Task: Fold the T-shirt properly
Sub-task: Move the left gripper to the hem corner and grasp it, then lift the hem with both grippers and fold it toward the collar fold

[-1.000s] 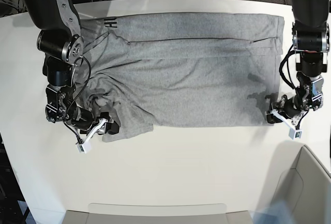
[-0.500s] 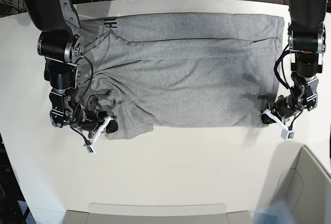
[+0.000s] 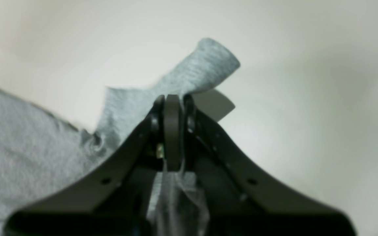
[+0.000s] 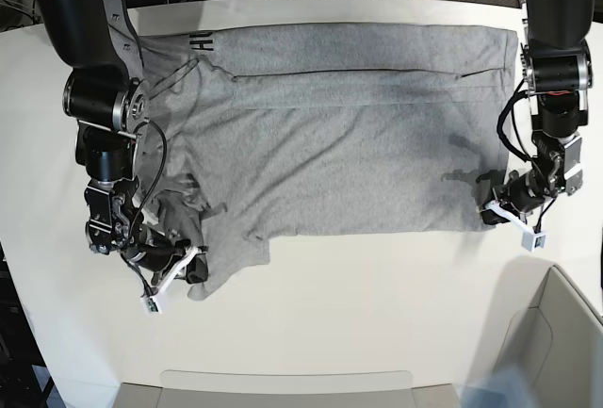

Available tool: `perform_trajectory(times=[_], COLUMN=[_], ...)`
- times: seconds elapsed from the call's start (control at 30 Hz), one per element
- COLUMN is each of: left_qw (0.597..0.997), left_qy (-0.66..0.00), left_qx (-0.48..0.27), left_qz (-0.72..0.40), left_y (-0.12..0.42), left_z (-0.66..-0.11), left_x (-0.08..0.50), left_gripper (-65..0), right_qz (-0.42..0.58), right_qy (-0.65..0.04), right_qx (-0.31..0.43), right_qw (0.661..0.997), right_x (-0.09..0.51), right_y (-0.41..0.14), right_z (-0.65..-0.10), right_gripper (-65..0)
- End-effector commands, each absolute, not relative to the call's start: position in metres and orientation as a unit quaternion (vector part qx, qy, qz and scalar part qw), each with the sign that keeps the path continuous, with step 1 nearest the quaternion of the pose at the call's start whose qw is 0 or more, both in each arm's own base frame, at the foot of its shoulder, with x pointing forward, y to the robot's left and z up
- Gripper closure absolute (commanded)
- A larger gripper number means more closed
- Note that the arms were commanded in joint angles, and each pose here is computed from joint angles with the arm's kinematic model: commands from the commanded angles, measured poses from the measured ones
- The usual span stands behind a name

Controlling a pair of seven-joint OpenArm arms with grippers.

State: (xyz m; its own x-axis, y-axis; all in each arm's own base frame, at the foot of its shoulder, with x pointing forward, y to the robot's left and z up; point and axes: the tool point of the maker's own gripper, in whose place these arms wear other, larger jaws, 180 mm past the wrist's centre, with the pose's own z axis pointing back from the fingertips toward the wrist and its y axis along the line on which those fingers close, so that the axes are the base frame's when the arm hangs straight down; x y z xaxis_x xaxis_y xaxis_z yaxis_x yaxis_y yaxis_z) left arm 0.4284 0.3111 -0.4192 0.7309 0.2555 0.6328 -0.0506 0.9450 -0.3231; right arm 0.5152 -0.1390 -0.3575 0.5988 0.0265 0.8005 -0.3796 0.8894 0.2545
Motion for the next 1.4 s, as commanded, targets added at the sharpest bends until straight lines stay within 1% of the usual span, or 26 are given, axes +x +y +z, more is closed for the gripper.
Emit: perform_trajectory(times=[0.0,0.27,0.33,0.47,0.63,0.77,0.87,0.93,1.03,1.17,1.23,1.37], left_qw=[0.907,0.907,0.907,0.907,0.913,0.904,0.905,0.910,0.910,0.904,0.904,0.901], left_qy=[-0.388,-0.388,-0.388,-0.388,-0.372,-0.385,-0.384,-0.379,-0.385,-0.408,-0.411,-0.418], left_qx=[-0.142,-0.142,-0.142,-0.146,-0.148,-0.157,-0.153,-0.147,-0.142,-0.127,-0.119,-0.105], left_qz=[0.085,0.084,0.084,0.079,0.077,0.100,0.103,0.086,0.057,0.019,-0.002,-0.045], left_y=[0.320,0.321,0.321,0.320,0.318,0.323,0.330,0.332,0.327,0.325,0.320,0.308], left_z=[-0.397,-0.396,-0.396,-0.396,-0.400,-0.394,-0.395,-0.391,-0.380,-0.358,-0.353,-0.342], left_x=[0.444,0.444,0.444,0.443,0.439,0.442,0.435,0.432,0.428,0.418,0.411,0.401], left_gripper=[0.0,0.0,0.0,0.0,0.0,0.0,0.0,0.0,0.0,0.0,0.0,0.0], right_qz=[0.114,0.123,0.128,0.146,0.169,0.184,0.189,0.193,0.201,0.199,0.197,0.204], right_qy=[-0.480,-0.505,-0.509,-0.497,-0.503,-0.499,-0.508,-0.512,-0.502,-0.506,-0.505,-0.500], right_qx=[0.206,0.196,0.188,0.165,0.148,0.131,0.126,0.123,0.112,0.117,0.122,0.111], right_qw=[0.845,0.832,0.830,0.839,0.835,0.837,0.831,0.828,0.833,0.831,0.832,0.834], right_x=[0.540,0.552,0.547,0.538,0.528,0.518,0.513,0.509,0.504,0.496,0.491,0.480], right_y=[-0.141,-0.144,-0.146,-0.152,-0.144,-0.144,-0.140,-0.140,-0.142,-0.143,-0.144,-0.149], right_z=[-0.316,-0.291,-0.294,-0.298,-0.294,-0.293,-0.290,-0.290,-0.291,-0.285,-0.283,-0.280], right_gripper=[0.0,0.0,0.0,0.0,0.0,0.0,0.0,0.0,0.0,0.0,0.0,0.0])
